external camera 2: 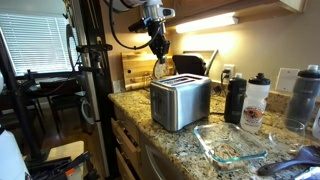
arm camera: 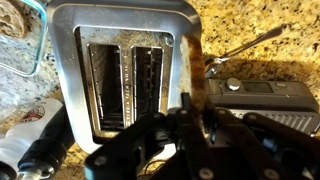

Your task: Pick up one slice of bread from the glass bowl and put it in the toaster.

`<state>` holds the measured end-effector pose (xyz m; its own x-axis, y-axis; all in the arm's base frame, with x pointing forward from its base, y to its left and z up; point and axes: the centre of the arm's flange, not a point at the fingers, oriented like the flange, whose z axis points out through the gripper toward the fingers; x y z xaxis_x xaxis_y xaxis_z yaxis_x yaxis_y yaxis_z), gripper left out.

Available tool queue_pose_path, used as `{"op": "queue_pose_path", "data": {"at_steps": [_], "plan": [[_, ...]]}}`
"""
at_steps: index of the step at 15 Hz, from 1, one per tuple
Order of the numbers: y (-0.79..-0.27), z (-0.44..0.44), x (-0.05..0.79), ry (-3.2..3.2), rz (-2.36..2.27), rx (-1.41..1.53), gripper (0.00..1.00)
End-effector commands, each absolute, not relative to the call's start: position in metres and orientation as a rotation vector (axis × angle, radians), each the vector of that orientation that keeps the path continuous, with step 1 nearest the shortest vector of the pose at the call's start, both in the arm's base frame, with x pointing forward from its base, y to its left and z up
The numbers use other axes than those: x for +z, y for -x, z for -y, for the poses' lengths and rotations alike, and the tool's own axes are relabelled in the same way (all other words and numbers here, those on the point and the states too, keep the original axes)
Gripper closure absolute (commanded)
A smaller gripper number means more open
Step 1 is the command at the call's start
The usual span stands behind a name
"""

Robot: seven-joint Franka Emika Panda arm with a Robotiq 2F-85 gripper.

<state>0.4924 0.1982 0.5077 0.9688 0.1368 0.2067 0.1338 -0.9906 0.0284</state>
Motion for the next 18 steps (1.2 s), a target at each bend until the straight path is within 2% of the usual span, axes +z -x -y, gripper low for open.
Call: {"op": "queue_pose_path", "data": {"at_steps": [1, 18], "plan": [[-0.487, -0.188, 0.523, -3.051, -0.153, 0.341, 0.93], [-0.502, -0.176, 0.501, -3.008, -0.148, 0.344, 0.93]]}}
